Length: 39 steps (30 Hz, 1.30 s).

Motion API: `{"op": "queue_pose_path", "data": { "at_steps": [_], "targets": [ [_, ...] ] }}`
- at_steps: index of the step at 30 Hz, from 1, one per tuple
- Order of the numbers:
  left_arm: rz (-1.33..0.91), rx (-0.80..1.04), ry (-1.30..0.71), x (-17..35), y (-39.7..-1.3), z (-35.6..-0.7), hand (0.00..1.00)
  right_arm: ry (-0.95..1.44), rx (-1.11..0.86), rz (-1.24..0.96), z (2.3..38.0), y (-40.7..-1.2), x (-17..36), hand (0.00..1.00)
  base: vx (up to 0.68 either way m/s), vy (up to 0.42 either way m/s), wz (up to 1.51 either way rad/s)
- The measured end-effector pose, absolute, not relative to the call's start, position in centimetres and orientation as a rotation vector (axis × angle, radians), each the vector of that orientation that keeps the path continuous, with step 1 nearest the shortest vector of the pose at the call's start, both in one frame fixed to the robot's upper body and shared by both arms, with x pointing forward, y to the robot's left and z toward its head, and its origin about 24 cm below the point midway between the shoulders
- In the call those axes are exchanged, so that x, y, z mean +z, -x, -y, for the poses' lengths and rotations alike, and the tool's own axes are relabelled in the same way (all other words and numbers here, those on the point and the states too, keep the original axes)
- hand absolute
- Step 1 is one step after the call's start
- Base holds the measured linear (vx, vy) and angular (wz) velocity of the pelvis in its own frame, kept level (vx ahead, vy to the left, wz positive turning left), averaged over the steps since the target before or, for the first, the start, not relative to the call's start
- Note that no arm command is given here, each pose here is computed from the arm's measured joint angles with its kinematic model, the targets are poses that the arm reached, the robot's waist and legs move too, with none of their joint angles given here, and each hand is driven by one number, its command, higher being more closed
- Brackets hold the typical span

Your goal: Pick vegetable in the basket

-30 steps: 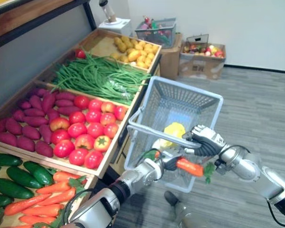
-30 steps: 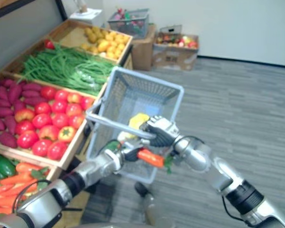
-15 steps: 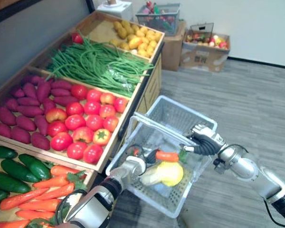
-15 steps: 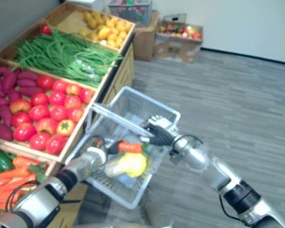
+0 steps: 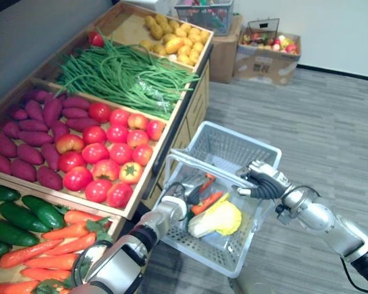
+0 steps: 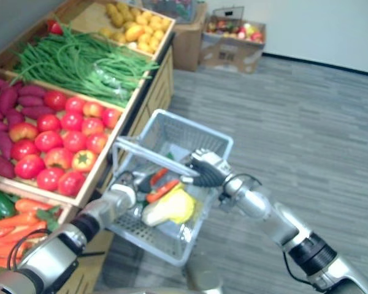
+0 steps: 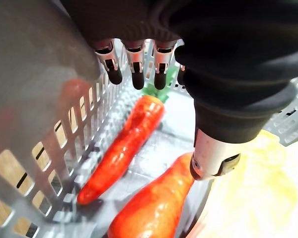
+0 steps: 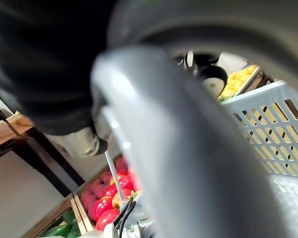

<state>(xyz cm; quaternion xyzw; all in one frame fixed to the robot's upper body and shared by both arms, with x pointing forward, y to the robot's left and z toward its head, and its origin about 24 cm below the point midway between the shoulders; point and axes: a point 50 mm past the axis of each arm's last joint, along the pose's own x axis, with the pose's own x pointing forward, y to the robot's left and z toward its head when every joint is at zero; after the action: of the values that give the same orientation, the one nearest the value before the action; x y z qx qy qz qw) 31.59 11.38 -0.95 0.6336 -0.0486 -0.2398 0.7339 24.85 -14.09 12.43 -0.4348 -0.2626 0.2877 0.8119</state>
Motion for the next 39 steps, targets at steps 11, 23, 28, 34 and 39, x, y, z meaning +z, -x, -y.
{"op": "queue_pose_path", "data": {
  "at_steps": [11, 23, 28, 34, 39],
  "targets": [
    [0.220, -0.524, -1.382, 0.9, -31.9, -10.3, 0.00, 0.927, 0.607, 0.522, 14.6, -24.7, 11.7, 1.00, 0.00, -0.035, 0.13],
    [0.822, -0.695, -1.085, 9.8, -26.8, -3.6, 0.00, 0.974, 0.259, 0.152, 23.4, -24.5, 7.0, 1.00, -0.03, -0.031, 0.59],
    [0.938, -0.813, -0.978, 11.4, -24.0, -2.7, 0.00, 0.928, 0.108, -0.106, 26.4, -23.0, 2.4, 1.00, -0.07, -0.041, 0.88],
    [1.009, -1.046, -0.808, 13.3, -20.0, -2.9, 0.00, 0.830, -0.165, -0.355, 30.2, -20.0, -1.4, 1.00, -0.05, -0.015, 0.62],
    [1.008, -0.970, -0.700, 14.7, -19.2, -4.3, 0.00, 0.729, -0.416, -0.498, 33.1, -16.7, -3.5, 1.00, -0.01, -0.003, 0.70]
  ]
}}
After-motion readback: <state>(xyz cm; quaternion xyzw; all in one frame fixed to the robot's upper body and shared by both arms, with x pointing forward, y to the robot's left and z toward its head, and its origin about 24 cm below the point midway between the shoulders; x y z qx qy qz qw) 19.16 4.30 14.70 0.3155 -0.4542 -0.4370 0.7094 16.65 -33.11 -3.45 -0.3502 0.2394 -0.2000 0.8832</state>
